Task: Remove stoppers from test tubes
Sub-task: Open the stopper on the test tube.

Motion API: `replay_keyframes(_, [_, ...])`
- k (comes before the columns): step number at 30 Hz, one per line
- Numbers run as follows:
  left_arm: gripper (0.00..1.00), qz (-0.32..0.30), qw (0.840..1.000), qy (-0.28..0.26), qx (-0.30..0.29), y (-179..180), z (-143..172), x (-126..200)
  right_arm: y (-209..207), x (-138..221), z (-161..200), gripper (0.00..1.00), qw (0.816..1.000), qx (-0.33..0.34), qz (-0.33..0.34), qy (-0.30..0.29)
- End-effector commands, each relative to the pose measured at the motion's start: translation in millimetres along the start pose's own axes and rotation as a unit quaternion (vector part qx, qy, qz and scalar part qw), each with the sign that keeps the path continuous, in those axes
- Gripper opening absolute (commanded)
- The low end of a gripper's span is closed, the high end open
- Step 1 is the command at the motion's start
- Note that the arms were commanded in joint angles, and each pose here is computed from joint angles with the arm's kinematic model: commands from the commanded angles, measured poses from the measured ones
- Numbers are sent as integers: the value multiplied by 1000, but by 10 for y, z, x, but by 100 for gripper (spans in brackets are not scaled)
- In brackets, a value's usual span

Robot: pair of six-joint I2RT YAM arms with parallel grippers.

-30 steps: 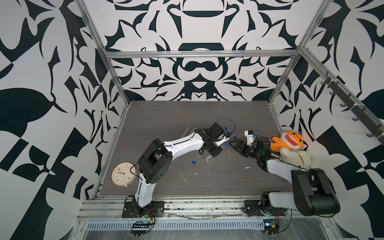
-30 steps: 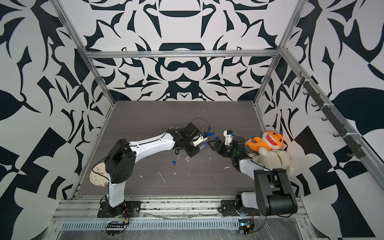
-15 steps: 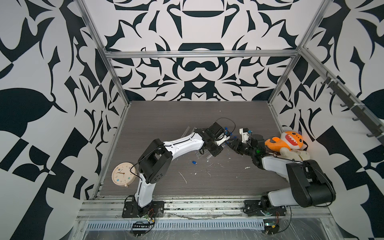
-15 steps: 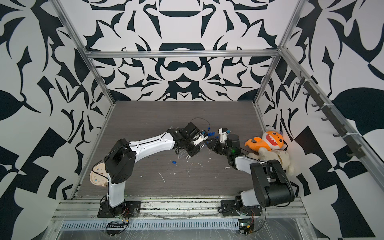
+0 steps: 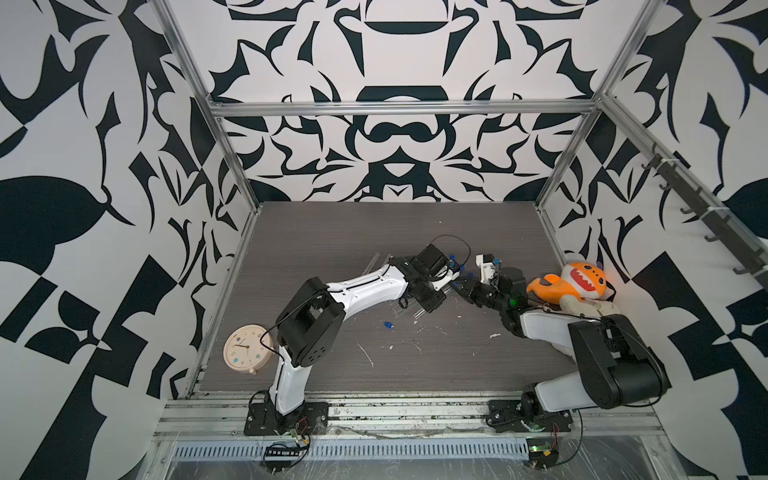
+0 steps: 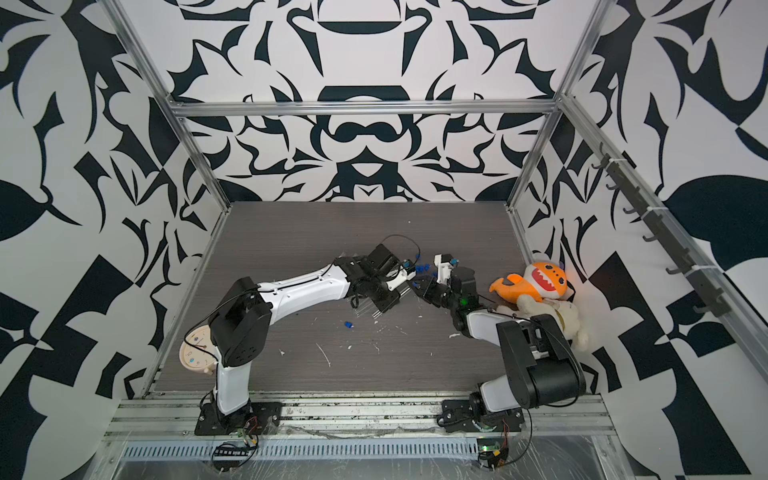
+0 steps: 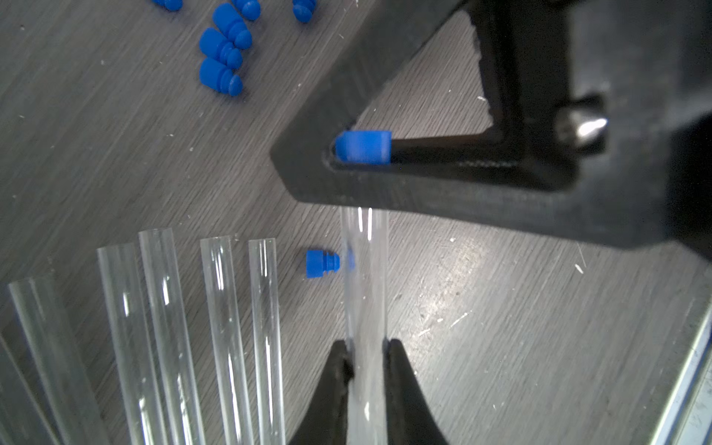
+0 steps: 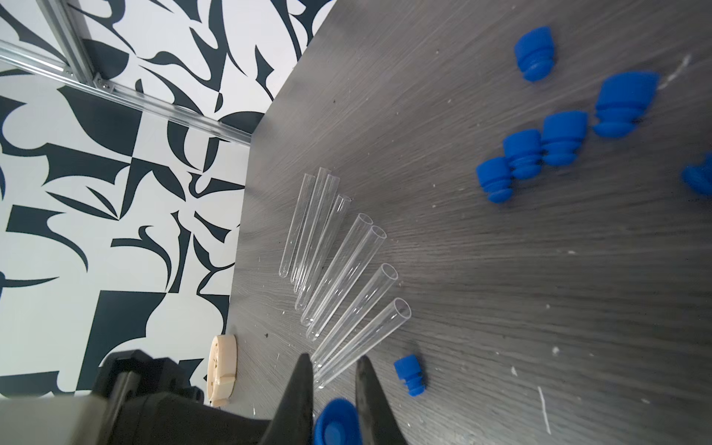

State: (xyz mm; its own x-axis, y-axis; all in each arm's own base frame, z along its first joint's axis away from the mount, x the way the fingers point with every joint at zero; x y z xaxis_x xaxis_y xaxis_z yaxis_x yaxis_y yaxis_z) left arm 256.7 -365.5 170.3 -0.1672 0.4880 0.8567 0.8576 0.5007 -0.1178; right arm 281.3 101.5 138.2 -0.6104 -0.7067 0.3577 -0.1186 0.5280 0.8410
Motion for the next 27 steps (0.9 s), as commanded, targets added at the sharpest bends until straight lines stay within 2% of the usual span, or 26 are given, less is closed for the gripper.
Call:
replay_keyframes(1, [0,2,1000,-14,-3,-4,-99,92,125,-23,-119,11,999,22,-17,-23])
replay_keyframes(12, [0,-5,1000,2,-5,13,-14,57,197,-12,-192,0,999,24,-21,-39])
replay_keyframes(27, [0,-7,1000,22,-6,12,147,44,326,1,-346,0,997,35,-19,-68])
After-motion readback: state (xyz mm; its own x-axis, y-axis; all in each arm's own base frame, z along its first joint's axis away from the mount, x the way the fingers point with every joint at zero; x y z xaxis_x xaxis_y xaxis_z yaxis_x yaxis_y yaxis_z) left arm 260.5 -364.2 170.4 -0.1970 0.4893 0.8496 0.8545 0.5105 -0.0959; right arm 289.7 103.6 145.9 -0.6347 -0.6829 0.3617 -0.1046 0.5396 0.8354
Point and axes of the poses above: each gripper's point midway between its finger pads, its own x axis back along the fingers, its own y axis along the line the jaws close on, z = x × y, the point moved 9 cm from there along x, back along the fingers, and after that the axes turned 1 degree about x, right-handed, at the moved point
